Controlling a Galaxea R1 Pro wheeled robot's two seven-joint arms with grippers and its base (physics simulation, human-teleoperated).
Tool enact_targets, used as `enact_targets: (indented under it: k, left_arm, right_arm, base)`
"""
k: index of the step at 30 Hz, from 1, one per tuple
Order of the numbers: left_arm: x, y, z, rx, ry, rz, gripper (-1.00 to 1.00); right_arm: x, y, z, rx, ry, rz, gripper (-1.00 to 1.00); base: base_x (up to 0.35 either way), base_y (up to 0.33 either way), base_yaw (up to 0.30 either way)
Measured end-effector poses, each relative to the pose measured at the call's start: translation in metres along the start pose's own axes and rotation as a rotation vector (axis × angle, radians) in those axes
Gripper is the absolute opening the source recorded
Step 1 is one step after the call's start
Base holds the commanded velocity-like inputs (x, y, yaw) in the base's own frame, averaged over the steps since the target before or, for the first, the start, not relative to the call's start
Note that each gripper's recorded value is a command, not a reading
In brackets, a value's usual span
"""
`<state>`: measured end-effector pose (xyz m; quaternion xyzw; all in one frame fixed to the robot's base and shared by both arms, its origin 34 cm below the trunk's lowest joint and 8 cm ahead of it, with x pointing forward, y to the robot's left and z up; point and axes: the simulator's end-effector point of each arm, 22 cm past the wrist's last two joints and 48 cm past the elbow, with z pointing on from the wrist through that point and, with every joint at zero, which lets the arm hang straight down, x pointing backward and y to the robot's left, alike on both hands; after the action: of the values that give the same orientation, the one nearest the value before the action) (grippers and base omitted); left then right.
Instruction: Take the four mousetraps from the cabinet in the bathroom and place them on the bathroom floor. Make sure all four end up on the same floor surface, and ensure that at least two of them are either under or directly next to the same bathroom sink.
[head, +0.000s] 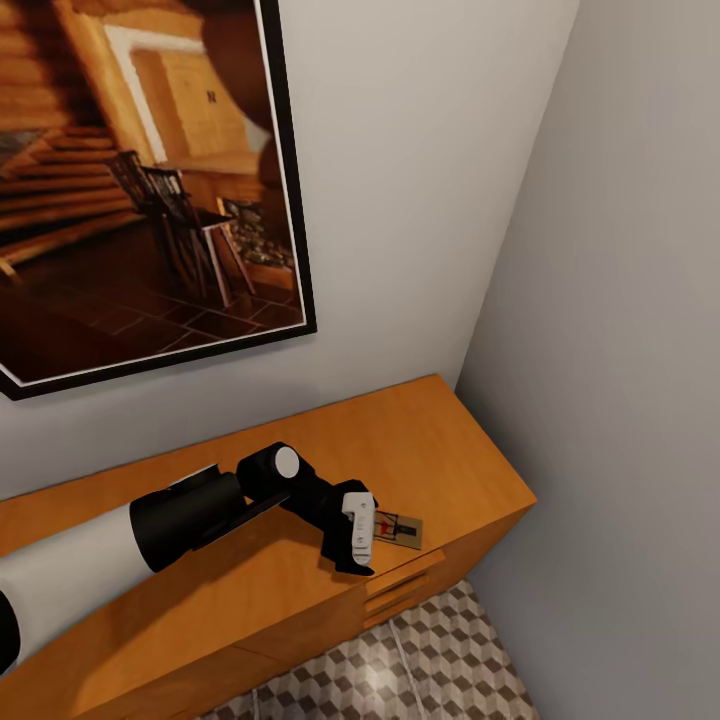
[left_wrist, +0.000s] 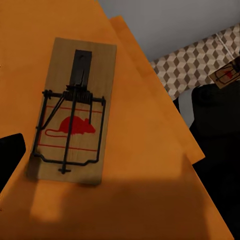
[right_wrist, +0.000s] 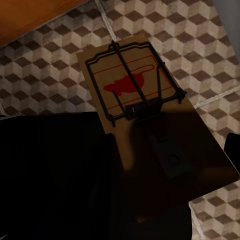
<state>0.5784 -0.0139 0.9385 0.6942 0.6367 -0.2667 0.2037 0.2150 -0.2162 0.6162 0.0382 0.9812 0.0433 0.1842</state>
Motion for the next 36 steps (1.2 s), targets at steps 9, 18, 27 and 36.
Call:
enact_targets:
  k: [9, 18, 27, 36]
  left_arm:
    - [0.001, 0.001, 0.000, -0.005, 0.006, 0.005, 1.00]
    - [0.002, 0.001, 0.000, -0.006, 0.008, 0.005, 1.00]
    - [0.000, 0.003, 0.000, -0.009, 0.005, 0.003, 1.00]
    - [-0.023, 0.001, 0.010, 0.005, -0.026, 0.012, 1.00]
  right_arm:
    - [0.000, 0.000, 0.000, 0.001, 0.000, 0.000, -1.00]
    - [0.000, 0.000, 0.000, 0.000, 0.000, 0.000, -1.00]
    - [0.000, 0.001, 0.000, 0.000, 0.000, 0.001, -1.00]
    - [0.000, 0.001, 0.000, 0.000, 0.000, 0.001, -1.00]
  base:
    - [0.055, 0.014, 0.000]
    - [0.011, 0.004, 0.000]
    - [0.000, 0.000, 0.000]
    - [0.000, 0.000, 0.000]
